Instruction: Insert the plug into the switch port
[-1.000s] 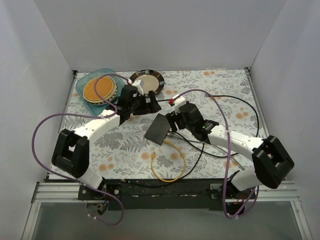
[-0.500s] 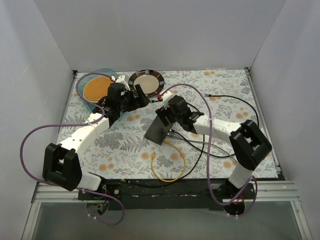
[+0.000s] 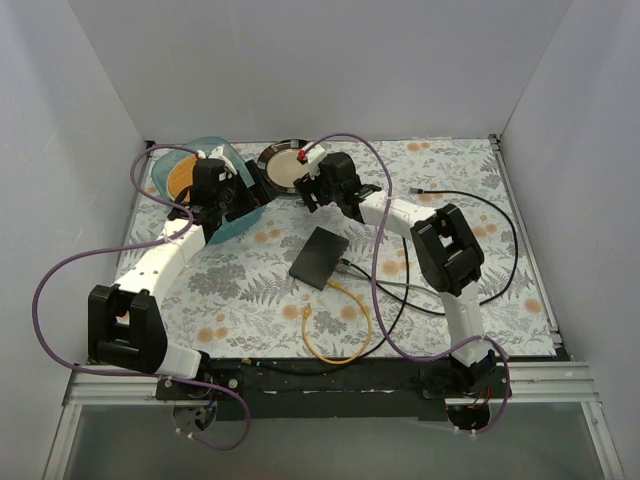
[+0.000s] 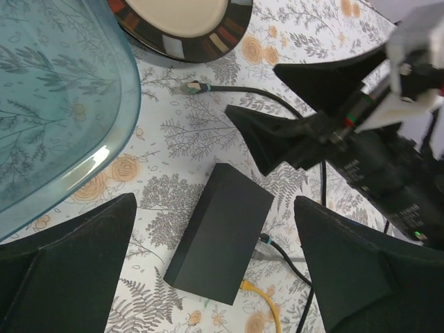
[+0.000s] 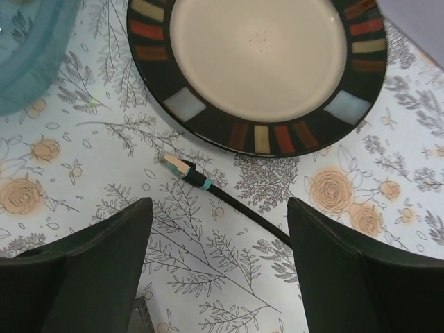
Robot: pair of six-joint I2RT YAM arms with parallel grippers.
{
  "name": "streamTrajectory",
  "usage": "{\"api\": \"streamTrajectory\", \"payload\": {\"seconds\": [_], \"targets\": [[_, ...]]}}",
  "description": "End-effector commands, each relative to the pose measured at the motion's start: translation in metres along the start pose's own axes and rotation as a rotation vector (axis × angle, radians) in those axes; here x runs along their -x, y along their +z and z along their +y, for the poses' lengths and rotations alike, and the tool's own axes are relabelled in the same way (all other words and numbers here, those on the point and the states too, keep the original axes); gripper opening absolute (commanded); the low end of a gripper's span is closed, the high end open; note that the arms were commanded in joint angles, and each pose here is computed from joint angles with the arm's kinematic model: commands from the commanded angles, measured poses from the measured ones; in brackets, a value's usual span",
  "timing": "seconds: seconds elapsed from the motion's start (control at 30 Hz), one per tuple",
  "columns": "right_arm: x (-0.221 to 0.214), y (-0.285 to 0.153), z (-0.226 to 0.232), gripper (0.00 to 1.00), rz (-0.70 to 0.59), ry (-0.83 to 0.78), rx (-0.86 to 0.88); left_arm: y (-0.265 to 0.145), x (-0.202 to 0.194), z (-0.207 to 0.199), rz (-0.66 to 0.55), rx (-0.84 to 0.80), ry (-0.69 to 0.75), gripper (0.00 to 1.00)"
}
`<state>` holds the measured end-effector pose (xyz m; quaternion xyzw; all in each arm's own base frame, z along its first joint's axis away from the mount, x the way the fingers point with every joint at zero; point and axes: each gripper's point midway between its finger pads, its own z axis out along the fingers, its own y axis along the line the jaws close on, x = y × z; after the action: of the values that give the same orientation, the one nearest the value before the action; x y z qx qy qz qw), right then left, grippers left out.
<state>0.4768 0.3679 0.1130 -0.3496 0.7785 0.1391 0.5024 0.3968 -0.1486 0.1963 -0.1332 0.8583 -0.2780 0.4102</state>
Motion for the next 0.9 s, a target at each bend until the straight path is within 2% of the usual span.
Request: {"api": "streamTrajectory", "payload": {"seconds": [0.0, 0.23, 0.6, 0.8, 0.83, 0.87], "targets": [[0.002, 0.018, 0.005, 0.84, -0.013, -0.008, 0.063, -0.004, 0.007, -0.013, 0.009, -0.06, -0.003, 0.98], [-0.009, 0.024, 0.014, 0.82, 0.001, 0.005, 0.139, 0.0, 0.003, -0.012, 0.028, -0.083, -0.008, 0.98], [-0.028, 0.055, 0.017, 0.79, 0.039, 0.003, 0.16, 0.005, -0.001, -0.011, 0.045, -0.104, -0.016, 0.98], [-0.05, 0.062, 0.021, 0.68, 0.089, 0.002, 0.179, 0.006, -0.002, -0.013, 0.052, -0.119, -0.016, 0.98], [-0.052, 0.062, 0.021, 0.6, 0.092, 0.001, 0.18, 0.007, -0.003, -0.013, 0.054, -0.12, -0.016, 0.98], [-0.056, 0.063, 0.023, 0.57, 0.107, -0.001, 0.184, 0.007, -0.003, -0.012, 0.055, -0.121, -0.017, 0.98]]}}
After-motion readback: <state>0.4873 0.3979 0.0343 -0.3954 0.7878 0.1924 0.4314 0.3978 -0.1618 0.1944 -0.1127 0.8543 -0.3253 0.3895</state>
